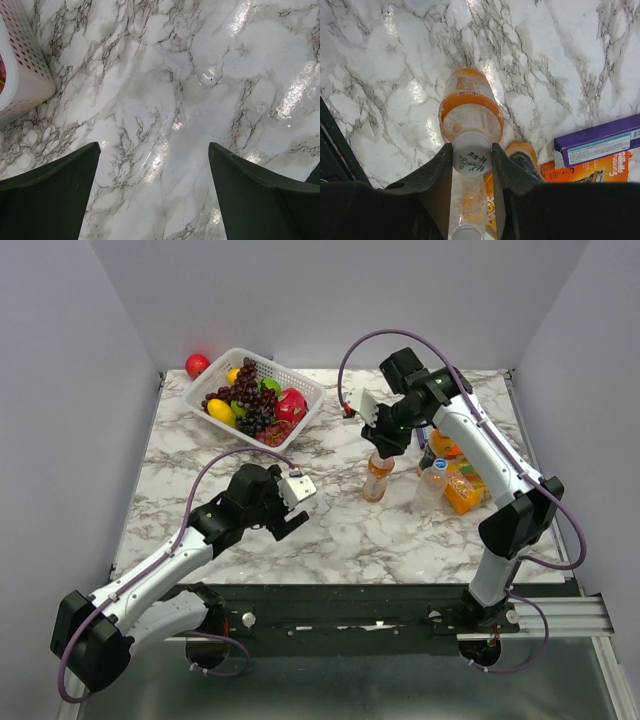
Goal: Screw on the bottle caps
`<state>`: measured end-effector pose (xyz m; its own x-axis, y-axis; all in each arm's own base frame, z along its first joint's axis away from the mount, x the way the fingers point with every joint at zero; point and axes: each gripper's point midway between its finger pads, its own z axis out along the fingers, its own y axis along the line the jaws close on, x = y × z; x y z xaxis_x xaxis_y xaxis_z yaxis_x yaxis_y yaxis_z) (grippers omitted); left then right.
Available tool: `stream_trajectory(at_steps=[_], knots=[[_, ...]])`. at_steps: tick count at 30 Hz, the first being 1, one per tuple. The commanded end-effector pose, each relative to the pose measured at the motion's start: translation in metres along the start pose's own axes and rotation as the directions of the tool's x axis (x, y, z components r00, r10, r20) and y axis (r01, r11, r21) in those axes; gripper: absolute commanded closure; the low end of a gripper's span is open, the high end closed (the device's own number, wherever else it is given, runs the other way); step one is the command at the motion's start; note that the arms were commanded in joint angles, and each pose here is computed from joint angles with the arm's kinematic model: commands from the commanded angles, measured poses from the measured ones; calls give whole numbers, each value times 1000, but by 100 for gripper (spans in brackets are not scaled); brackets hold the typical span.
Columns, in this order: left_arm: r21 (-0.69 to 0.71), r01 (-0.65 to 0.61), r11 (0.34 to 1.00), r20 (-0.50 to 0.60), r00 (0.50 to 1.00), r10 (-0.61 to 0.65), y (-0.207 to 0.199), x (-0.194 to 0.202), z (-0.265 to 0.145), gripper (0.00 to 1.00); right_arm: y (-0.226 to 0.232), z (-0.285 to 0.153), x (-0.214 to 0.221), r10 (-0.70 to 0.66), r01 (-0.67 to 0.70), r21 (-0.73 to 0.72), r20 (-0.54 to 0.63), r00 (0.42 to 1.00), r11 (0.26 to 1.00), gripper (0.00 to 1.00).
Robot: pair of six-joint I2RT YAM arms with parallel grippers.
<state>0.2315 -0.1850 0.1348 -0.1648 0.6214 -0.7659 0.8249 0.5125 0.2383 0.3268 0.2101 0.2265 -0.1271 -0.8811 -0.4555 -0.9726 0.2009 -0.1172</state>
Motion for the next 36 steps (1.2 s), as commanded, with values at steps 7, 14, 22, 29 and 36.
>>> stream_trajectory(at_steps=[7, 14, 22, 29, 36], knots=[[24, 8, 1000, 29, 1000, -8, -2, -7, 3, 1, 3, 5, 3, 34, -34, -7, -11, 999, 999, 49], [34, 10, 999, 37, 999, -11, -4, -8, 3, 1, -2, 6, -4, 51, -51, 12, 17, 999, 999, 41], [46, 6, 999, 36, 999, -8, -7, -5, 2, 1, -3, -1, -17, 62, -63, 13, 67, 996, 998, 33], [44, 4, 999, 45, 999, -6, -6, -7, 4, 1, -2, -8, -27, 67, -68, 8, 108, 992, 998, 25], [-33, 62, 998, 103, 993, -58, 10, -20, -1, 1, 0, -74, -87, 58, -91, 68, 387, 920, 994, 0]])
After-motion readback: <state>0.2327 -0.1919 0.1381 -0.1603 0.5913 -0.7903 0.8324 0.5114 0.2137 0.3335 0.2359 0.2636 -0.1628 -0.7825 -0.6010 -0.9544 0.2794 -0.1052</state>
